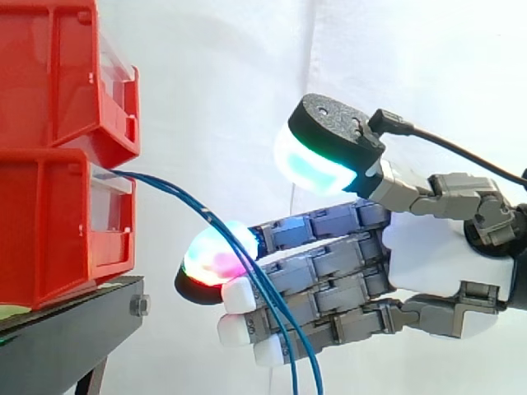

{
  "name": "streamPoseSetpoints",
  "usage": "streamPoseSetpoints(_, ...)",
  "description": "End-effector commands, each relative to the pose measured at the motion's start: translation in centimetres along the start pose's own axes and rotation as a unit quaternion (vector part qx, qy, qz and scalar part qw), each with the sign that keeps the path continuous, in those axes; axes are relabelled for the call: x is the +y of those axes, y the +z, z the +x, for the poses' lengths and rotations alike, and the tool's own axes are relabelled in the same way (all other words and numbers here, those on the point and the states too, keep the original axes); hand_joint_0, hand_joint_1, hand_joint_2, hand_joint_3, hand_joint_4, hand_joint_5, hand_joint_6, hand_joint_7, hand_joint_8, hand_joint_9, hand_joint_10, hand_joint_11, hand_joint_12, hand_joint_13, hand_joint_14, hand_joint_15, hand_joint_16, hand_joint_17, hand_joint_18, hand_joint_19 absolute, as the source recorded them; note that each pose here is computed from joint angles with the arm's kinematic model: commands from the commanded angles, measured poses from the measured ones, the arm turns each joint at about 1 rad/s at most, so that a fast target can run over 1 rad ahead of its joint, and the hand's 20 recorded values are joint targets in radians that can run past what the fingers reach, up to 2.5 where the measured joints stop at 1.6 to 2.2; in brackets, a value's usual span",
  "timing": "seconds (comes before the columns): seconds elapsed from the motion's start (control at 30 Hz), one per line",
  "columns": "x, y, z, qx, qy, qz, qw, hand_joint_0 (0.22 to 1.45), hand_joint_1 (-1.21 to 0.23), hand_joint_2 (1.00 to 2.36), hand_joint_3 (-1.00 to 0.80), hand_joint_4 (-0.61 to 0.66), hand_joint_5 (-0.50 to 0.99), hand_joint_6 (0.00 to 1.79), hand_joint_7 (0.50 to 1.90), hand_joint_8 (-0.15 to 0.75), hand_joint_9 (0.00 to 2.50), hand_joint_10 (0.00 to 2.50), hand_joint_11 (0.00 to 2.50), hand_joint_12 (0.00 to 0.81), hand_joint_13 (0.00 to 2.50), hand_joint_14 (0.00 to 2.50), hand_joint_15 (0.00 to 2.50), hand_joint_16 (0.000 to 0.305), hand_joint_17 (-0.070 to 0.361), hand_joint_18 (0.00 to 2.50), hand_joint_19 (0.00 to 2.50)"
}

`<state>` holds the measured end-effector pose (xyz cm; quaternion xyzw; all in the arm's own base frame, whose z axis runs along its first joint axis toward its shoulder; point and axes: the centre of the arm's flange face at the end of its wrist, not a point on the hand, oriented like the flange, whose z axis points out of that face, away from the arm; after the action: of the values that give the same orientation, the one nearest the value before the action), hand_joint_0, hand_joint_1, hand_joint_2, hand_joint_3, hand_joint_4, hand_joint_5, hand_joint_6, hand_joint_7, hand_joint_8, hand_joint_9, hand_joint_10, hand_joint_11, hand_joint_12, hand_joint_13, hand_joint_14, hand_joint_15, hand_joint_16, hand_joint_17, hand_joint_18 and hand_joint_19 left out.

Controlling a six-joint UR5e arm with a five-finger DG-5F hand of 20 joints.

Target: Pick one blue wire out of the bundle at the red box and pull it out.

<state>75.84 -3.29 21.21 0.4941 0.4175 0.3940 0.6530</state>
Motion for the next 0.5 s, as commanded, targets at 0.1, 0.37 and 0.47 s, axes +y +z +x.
streamPoseSetpoints(0.1, 0.2, -0.3, 1.1, -0.001, 0.002, -0.003, 1.0000, 0.55, -0.74, 1.00, -0.46, 0.35, -0.15, 0.50, 0.92, 0.351, 0.73, 0.01, 0.44, 0.446, 0.66, 0.01, 0.32, 0.065, 0.147, 0.56, 0.39)
streamPoseSetpoints(0.37, 0.1, -0.6, 1.7, 0.004, 0.001, 0.002, 1.0000, 0.57, -0.76, 1.01, -0.43, 0.35, -0.14, 0.50, 0.97, 0.350, 0.72, 0.01, 0.45, 0.442, 0.66, 0.01, 0.31, 0.064, 0.145, 0.57, 0.40)
streamPoseSetpoints(0.47, 0.1, -0.6, 1.8, 0.005, 0.000, 0.001, 1.0000, 0.57, -0.76, 1.00, -0.44, 0.35, -0.14, 0.50, 0.97, 0.350, 0.72, 0.01, 0.45, 0.443, 0.66, 0.01, 0.31, 0.064, 0.145, 0.57, 0.40)
